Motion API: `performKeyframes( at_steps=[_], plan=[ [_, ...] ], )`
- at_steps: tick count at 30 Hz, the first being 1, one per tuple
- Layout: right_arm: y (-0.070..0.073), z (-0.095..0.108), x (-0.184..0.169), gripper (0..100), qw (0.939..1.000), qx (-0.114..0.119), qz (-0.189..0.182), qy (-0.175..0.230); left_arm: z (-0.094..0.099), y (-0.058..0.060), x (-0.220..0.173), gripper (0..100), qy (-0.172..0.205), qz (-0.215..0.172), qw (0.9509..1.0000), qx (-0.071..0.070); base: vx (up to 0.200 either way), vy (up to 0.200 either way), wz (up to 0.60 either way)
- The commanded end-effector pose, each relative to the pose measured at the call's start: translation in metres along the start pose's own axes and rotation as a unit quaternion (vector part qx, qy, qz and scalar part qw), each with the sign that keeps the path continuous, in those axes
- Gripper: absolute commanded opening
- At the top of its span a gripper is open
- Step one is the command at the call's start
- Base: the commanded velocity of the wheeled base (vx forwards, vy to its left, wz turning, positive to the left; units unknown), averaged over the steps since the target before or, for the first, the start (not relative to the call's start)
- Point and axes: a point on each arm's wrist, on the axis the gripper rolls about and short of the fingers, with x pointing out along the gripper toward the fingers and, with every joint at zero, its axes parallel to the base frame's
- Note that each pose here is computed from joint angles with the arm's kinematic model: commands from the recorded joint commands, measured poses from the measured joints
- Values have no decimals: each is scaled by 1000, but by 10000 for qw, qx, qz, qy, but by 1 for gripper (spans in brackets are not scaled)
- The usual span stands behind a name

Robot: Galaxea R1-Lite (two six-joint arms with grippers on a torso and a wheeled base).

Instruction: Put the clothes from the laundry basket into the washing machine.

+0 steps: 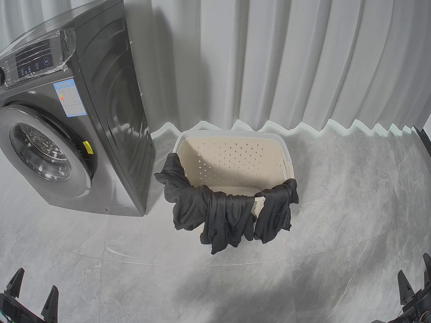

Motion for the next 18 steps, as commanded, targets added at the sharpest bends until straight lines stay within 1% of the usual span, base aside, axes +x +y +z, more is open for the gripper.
performKeyframes(
  at_steps=[1,2,11,18],
  plan=[
    [0,-5,0,100,10000,0,1,7,-5,0,0,100,-1,-2,10000,1,0,0,0],
    [0,-5,0,100,10000,-8,8,7,-5,0,0,100,-1,-2,10000,1,0,0,0],
    [0,-5,0,100,10000,0,1,7,-5,0,0,100,-1,-2,10000,-7,200,0,0],
    [0,-5,0,100,10000,0,1,7,-5,0,0,100,-1,-2,10000,-7,0,0,0]
  ],
)
